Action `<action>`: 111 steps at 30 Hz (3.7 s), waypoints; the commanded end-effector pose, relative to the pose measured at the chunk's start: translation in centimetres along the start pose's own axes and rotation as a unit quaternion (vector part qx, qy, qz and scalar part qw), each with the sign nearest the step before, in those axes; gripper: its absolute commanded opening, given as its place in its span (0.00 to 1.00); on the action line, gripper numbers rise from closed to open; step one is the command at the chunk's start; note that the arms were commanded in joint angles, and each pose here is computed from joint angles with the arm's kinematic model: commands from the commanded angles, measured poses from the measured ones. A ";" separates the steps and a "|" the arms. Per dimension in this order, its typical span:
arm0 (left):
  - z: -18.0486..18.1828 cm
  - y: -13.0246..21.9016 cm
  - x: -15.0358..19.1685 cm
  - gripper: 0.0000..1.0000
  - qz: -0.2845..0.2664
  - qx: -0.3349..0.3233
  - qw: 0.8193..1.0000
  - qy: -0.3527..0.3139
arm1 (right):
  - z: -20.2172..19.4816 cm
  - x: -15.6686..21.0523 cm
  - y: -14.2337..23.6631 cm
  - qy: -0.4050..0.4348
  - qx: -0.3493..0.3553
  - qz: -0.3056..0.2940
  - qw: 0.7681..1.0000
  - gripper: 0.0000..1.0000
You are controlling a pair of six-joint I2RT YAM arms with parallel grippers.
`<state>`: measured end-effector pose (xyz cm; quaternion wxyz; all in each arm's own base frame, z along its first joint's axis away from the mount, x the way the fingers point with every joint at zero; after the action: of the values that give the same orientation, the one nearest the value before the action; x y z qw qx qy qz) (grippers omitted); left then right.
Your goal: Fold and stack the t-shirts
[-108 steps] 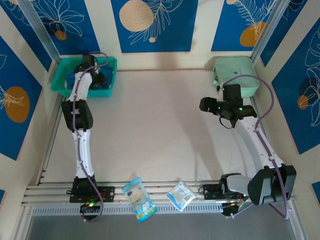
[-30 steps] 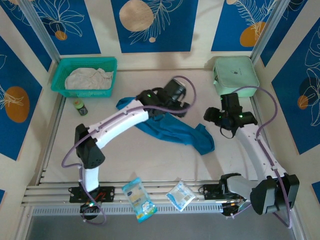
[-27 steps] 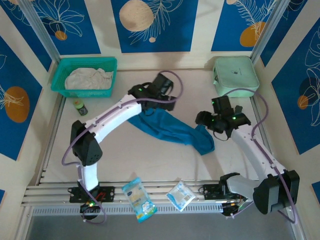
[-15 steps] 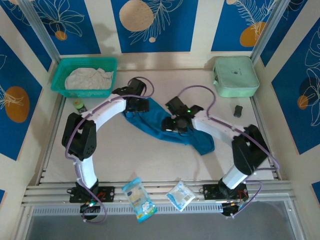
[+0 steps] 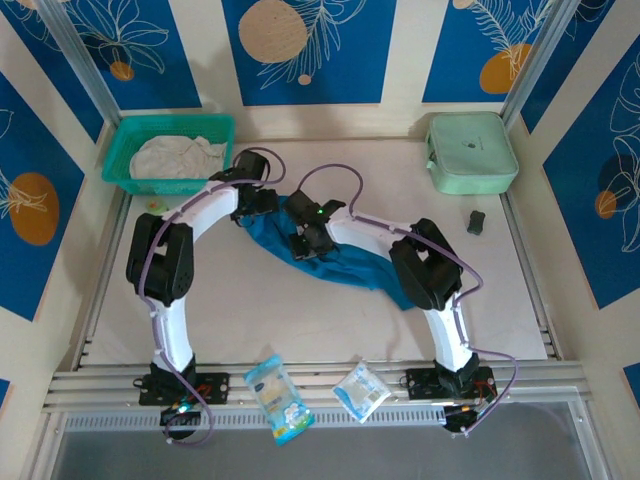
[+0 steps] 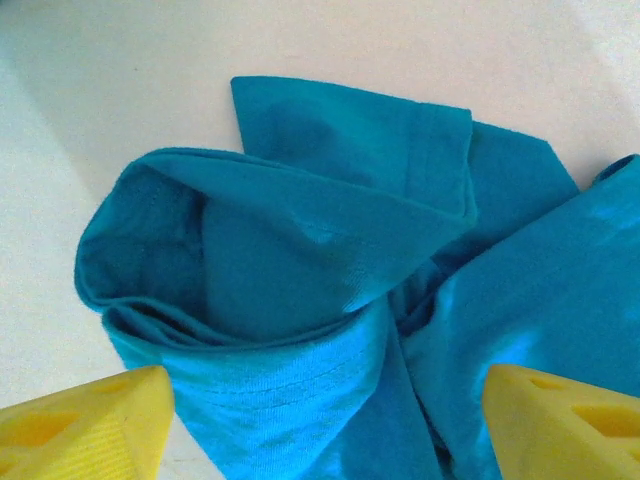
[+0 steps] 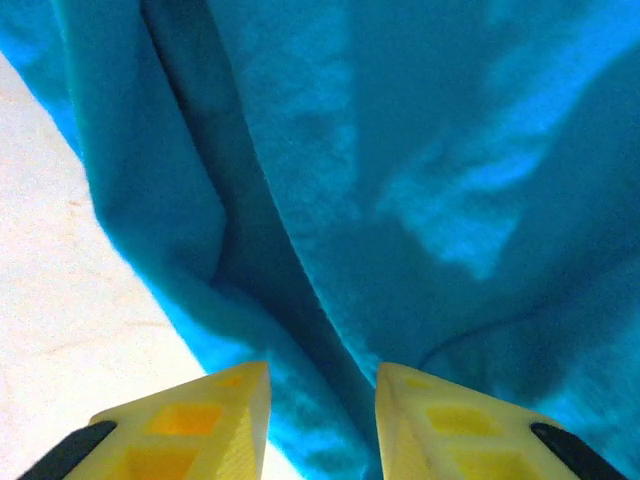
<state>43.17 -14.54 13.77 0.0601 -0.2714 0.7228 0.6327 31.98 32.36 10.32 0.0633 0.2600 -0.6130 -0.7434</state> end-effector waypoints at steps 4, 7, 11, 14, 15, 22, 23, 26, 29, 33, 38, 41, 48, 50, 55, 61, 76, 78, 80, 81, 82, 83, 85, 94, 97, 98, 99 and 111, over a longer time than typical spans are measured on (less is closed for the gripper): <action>-1.1 1.5 -1.5 0.80 -0.019 0.036 0.999 -0.007 | -0.6 -0.2 0.1 0.008 0.035 0.010 0.999 0.30; -0.9 1.5 -1.6 0.80 -0.021 0.028 0.999 -0.012 | -0.7 -0.2 0.4 0.010 0.043 0.008 0.999 0.30; -0.8 0.8 -1.2 0.79 -0.013 0.024 1.000 -0.014 | -0.9 -0.1 0.9 0.013 0.052 0.008 0.999 0.31; -0.9 0.1 -0.8 0.78 -0.005 0.028 1.000 -0.012 | -1.2 0.1 0.7 0.013 0.059 0.014 0.998 0.31; -0.9 -0.1 -0.7 0.78 -0.003 0.030 0.999 -0.011 | -1.4 0.2 0.5 0.011 0.061 0.015 0.998 0.31; -0.9 -0.2 -0.5 0.77 -0.001 0.030 1.000 -0.011 | -1.6 0.4 -0.6 0.007 0.052 0.029 0.998 0.28; -0.9 -0.2 -0.5 0.77 -0.002 0.029 1.000 -0.011 | -1.5 0.4 -0.7 0.007 0.049 0.029 0.998 0.28; -0.8 0.0 -0.6 0.77 -0.004 0.027 1.000 -0.011 | -1.2 0.3 -0.7 0.006 0.041 0.029 0.999 0.26; -0.8 0.1 -0.5 0.77 -0.003 0.027 1.000 -0.011 | -1.2 0.3 -0.8 0.006 0.039 0.031 0.999 0.25; -0.7 0.2 -0.5 0.77 -0.004 0.028 1.000 -0.011 | -1.2 0.4 -1.0 0.005 0.040 0.034 0.999 0.24; -0.7 0.7 -0.6 0.77 -0.007 0.030 0.999 -0.013 | -1.3 0.2 -0.7 0.001 0.042 0.031 0.999 0.00; -0.7 0.8 -0.6 0.77 -0.007 0.030 0.999 -0.014 | -1.3 -0.1 0.4 0.000 0.046 0.016 0.999 0.00; -0.4 2.7 -0.7 0.76 -0.022 0.034 0.999 -0.015 | -1.0 -0.4 7.7 0.025 0.024 -0.061 0.998 0.00; -0.4 3.7 -0.9 0.76 -0.029 0.037 0.999 -0.017 | -0.6 0.2 9.8 0.043 -0.005 -0.078 0.996 0.00; -0.2 6.6 -1.3 0.77 -0.047 0.050 0.997 -0.017 | 1.6 3.3 12.9 0.118 -0.123 -0.082 0.982 0.00; 0.0 10.3 -1.8 0.78 -0.068 0.065 0.995 -0.023 | 5.0 8.7 13.9 0.197 -0.251 -0.051 0.946 0.00; 1.7 9.4 0.6 0.88 -0.025 0.028 0.999 -0.015 | 8.3 15.4 7.4 0.187 -0.292 0.089 0.934 0.00; 1.9 8.7 1.2 0.89 -0.011 0.024 1.000 -0.013 | 8.0 15.4 6.6 0.175 -0.275 0.096 0.940 0.00; 1.9 7.9 1.8 0.89 0.002 0.027 1.000 -0.010 | 7.8 15.2 6.5 0.167 -0.262 0.094 0.946 0.03; 1.8 7.4 2.1 0.89 0.009 0.034 0.999 -0.009 | 7.6 15.0 6.6 0.163 -0.255 0.090 0.949 0.10; 1.7 7.0 2.4 0.89 0.015 0.039 0.999 -0.007 | 7.4 14.8 6.8 0.160 -0.248 0.087 0.951 0.18; 1.4 6.4 2.7 0.89 0.022 0.047 0.999 -0.006 | 7.2 14.6 7.0 0.156 -0.240 0.084 0.955 0.27; 0.6 5.4 3.5 0.89 0.036 0.062 0.997 -0.011 | 6.4 14.1 7.4 0.146 -0.220 0.075 0.962 0.37; -1.0 0.1 5.8 0.80 0.070 0.056 0.996 -0.022 | 0.9 11.8 9.2 0.028 -0.162 0.030 0.986 0.37; -0.8 -1.0 5.9 0.75 0.063 0.047 0.997 -0.022 | -0.6 11.0 10.0 -0.011 -0.154 0.019 0.988 0.34; -0.8 -1.3 5.9 0.72 0.061 0.048 0.997 -0.022 | -1.1 10.7 10.2 -0.024 -0.151 0.017 0.988 0.32; -0.9 -1.6 6.0 0.68 0.060 0.051 0.997 -0.022 | -1.5 10.3 10.5 -0.035 -0.145 0.015 0.989 0.31; -1.6 0.8 6.2 0.00 0.047 0.119 0.992 -0.021 | -6.5 8.5 9.3 -0.224 -0.092 -0.009 0.970 0.42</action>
<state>38.38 -17.54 9.35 0.0552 -0.2077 0.7850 0.5810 25.19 21.51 16.59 -0.0217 0.1338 -0.5383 -0.8318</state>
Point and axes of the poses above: each hand's point on the last joint's axis, 136 mm out from that joint toward the fingers, its own y axis back along the fingers, its own z axis along the line the jaws close on, x = y × z, the point moved 6 cm from there along y, back along the fingers, and after that the axes turned 8 degrees about y, right-handed, at the moved point
